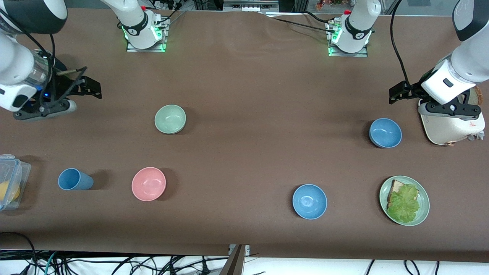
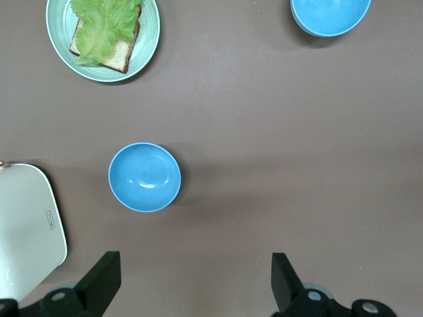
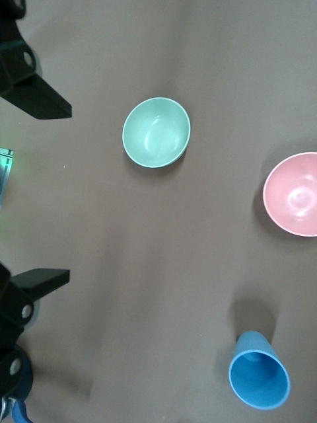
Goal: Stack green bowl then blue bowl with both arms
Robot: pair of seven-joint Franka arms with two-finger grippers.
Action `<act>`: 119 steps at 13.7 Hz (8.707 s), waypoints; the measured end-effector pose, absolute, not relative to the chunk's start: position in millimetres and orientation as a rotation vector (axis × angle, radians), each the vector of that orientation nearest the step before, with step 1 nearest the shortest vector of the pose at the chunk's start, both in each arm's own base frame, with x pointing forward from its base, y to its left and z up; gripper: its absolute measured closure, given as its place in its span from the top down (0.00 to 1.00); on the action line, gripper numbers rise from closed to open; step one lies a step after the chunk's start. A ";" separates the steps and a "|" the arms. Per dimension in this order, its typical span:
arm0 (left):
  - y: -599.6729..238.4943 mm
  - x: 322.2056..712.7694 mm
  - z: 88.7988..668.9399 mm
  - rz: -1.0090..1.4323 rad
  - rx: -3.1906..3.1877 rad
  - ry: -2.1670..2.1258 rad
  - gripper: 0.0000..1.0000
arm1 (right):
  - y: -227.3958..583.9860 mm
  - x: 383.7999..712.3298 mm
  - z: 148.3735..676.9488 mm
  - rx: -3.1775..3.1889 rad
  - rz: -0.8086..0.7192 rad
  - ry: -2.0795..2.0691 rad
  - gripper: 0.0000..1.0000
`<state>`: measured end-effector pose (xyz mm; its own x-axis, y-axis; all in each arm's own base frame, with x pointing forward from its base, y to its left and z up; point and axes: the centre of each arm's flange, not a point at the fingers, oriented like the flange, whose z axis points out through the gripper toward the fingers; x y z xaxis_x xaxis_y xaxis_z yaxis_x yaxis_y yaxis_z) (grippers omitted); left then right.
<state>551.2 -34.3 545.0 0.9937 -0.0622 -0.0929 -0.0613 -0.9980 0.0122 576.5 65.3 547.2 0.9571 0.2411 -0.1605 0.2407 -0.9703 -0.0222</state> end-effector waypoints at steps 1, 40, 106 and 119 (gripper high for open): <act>-34.2 551.2 545.0 -0.147 3.127 -0.096 1.00 | 65.1 579.7 538.5 -3.105 0.278 -0.380 1.00; -34.1 550.7 544.6 -0.155 3.127 -0.096 1.00 | 143.7 478.1 209.2 -3.080 -0.002 -0.028 0.29; -32.3 550.1 542.5 -0.180 3.128 -0.067 1.00 | 72.4 565.9 557.9 -3.140 0.094 -0.044 1.00; -32.3 550.4 541.9 -0.181 3.127 -0.067 1.00 | 70.8 570.3 585.1 -3.156 0.002 -0.061 1.00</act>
<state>550.4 -32.3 541.9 0.9924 -0.0432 -0.1153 -0.0422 -0.9991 0.0107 570.3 70.8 585.1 0.9993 0.0384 -0.0013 0.0384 -0.9991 0.0153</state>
